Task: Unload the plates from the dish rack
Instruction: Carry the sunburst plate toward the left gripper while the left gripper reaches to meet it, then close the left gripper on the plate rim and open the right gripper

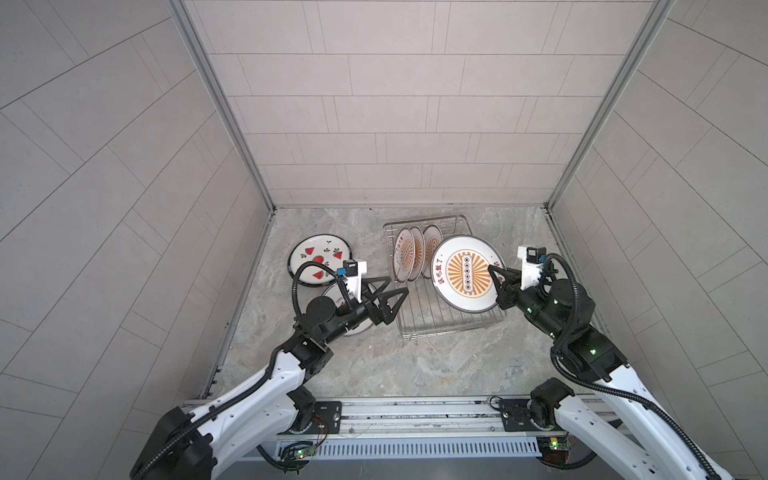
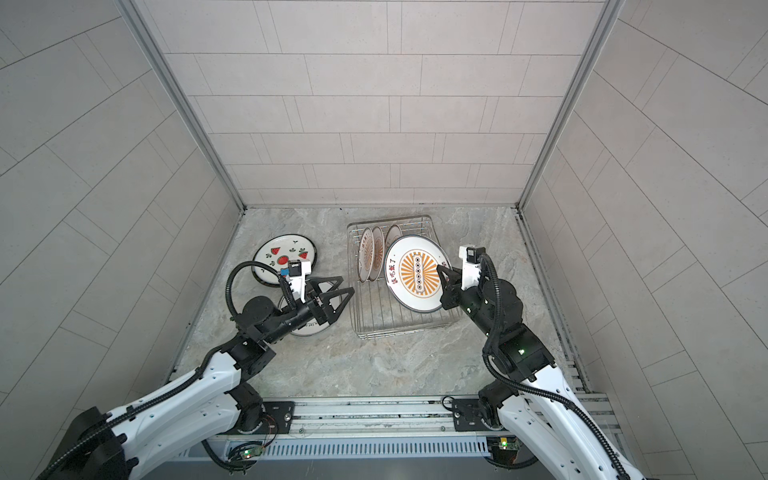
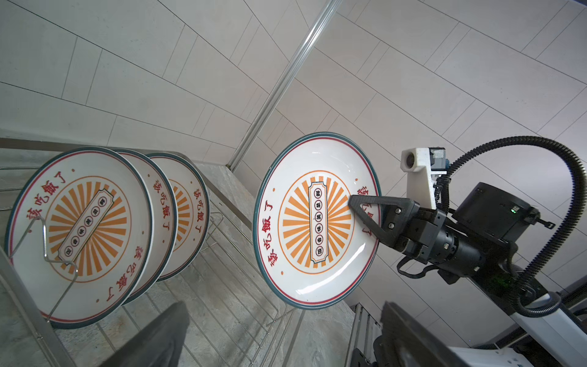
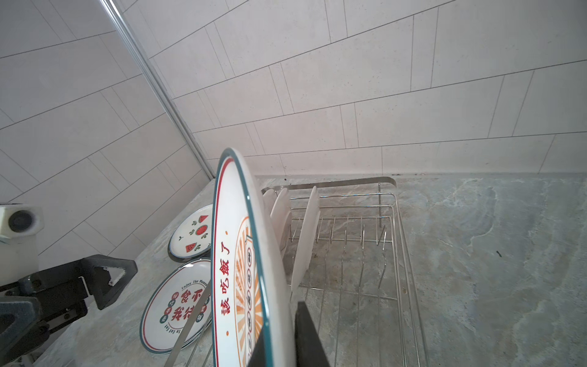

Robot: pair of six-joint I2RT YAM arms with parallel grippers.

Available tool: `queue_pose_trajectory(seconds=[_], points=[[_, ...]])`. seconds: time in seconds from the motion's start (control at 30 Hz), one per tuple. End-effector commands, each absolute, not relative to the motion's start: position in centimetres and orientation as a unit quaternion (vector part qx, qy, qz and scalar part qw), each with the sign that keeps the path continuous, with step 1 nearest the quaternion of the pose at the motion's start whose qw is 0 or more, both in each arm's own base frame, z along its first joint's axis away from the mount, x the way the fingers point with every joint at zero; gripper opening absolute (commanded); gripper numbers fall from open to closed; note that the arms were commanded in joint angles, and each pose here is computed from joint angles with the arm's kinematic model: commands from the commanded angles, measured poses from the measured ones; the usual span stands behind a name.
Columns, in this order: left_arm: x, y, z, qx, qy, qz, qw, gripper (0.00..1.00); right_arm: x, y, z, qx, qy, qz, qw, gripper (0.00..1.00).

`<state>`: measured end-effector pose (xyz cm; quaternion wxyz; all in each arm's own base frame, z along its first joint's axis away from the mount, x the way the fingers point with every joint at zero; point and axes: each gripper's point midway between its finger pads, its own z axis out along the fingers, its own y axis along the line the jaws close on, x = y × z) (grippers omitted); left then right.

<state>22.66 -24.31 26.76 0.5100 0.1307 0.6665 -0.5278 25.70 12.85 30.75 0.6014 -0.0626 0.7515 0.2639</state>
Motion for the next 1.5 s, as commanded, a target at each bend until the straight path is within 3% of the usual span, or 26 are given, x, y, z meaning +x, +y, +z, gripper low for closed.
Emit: queue_pose_trajectory(seconds=[0.0, 0.5, 0.63, 0.7, 0.8, 1.07, 1.47], points=[[21.5, -25.3, 28.6, 0.175, 0.635, -0.546, 0.518, 1.0, 24.8, 14.2, 33.6, -0.092, 0.706, 0.313, 0.628, 0.1], [19.9, -26.8, 30.0, 0.223, 0.591, -0.574, 0.521, 1.0, 21.8, 17.5, 35.6, -0.185, 0.642, 0.402, 0.626, 0.09], [19.3, -27.2, 30.4, 0.235, 0.579, -0.585, 0.518, 0.96, 21.6, 17.8, 35.6, -0.193, 0.639, 0.411, 0.621, 0.09], [18.9, -27.6, 30.6, 0.243, 0.573, -0.59, 0.514, 0.91, 21.6, 18.1, 34.5, -0.197, 0.645, 0.415, 0.611, 0.09], [18.7, -28.2, 30.5, 0.252, 0.572, -0.594, 0.506, 0.64, 21.0, 18.5, 34.7, -0.208, 0.636, 0.429, 0.607, 0.09], [18.4, -28.9, 30.6, 0.256, 0.572, -0.601, 0.497, 0.38, 20.8, 18.9, 34.7, -0.216, 0.633, 0.434, 0.604, 0.09], [18.0, -30.2, 30.2, 0.265, 0.576, -0.617, 0.466, 0.19, 21.2, 19.3, 34.2, -0.221, 0.64, 0.43, 0.598, 0.09]])
